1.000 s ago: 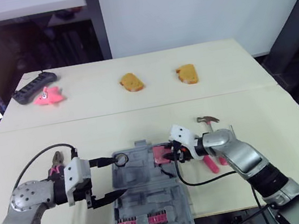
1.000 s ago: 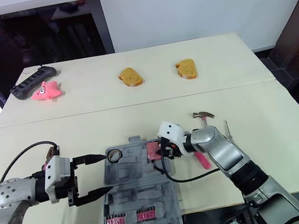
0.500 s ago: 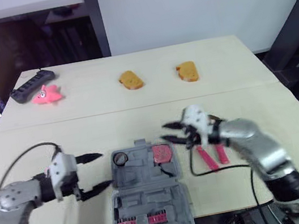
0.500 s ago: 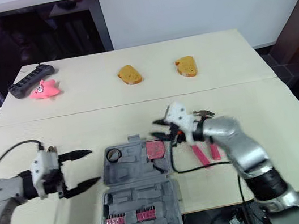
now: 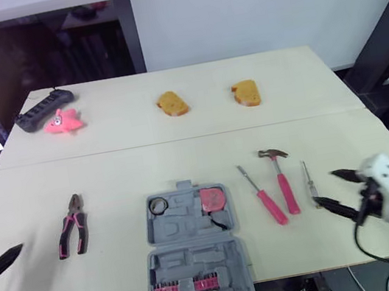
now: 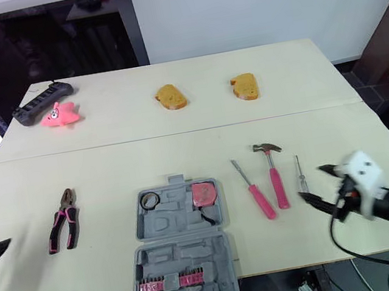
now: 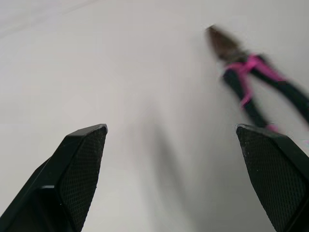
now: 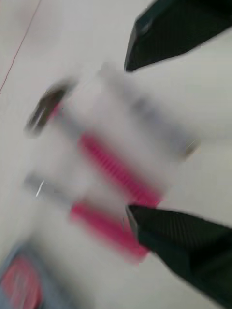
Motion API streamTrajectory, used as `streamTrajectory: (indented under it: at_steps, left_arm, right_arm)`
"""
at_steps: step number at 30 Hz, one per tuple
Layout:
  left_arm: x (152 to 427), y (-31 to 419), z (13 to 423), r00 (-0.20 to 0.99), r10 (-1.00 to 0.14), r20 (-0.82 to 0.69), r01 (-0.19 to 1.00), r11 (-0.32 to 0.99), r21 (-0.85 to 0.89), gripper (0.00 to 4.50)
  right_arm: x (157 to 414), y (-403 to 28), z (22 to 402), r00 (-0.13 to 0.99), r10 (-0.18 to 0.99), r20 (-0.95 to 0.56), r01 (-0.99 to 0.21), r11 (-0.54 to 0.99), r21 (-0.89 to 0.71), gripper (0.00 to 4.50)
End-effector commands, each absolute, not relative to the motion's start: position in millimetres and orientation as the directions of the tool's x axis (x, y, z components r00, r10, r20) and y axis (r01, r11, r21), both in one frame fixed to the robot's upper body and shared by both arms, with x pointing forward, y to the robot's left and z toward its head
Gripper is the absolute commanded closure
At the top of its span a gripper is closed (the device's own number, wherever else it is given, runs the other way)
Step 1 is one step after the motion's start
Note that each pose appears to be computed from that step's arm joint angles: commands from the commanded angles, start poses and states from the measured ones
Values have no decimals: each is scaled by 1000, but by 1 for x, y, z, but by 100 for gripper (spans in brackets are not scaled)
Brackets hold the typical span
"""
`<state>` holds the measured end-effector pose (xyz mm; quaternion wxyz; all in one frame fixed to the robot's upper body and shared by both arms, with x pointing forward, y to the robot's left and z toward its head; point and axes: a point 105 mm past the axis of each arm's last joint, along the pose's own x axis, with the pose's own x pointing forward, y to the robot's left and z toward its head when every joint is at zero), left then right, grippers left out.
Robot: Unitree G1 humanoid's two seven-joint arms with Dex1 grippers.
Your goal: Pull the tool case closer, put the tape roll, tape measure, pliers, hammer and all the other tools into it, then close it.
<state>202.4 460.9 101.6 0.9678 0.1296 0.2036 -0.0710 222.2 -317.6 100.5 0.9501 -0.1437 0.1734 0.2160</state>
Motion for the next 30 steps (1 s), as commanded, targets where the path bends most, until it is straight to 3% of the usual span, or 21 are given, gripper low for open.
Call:
streamTrajectory:
  at_steps: [1, 9, 17, 24, 27, 30]
  left_arm:
    - [201, 476, 117, 922, -21, -386, 142, 948, 286, 0]
    - [216, 479, 127, 933, -8, -360, 123, 946, 300, 0]
    - [230, 465, 121, 929, -79, -361, 187, 943, 274, 0]
    - [241, 435, 122, 936, -210, -283, 278, 933, 229, 0]
    - [239, 419, 125, 946, -225, -235, 276, 938, 212, 0]
    - [229, 383, 122, 965, -213, -153, 236, 961, 146, 0]
  right_arm:
    - [213, -349, 110, 881, 299, -367, -406, 876, -261, 4]
    - [205, -384, 98, 906, 214, -365, -323, 907, -269, 4]
    - [216, -363, 91, 907, 249, -339, -345, 903, -258, 4]
    - [260, -280, 138, 864, 467, -186, -502, 820, -275, 4]
    - [267, -247, 154, 823, 547, -155, -567, 774, -281, 4]
    - [277, -181, 176, 692, 713, -111, -706, 638, -307, 4]
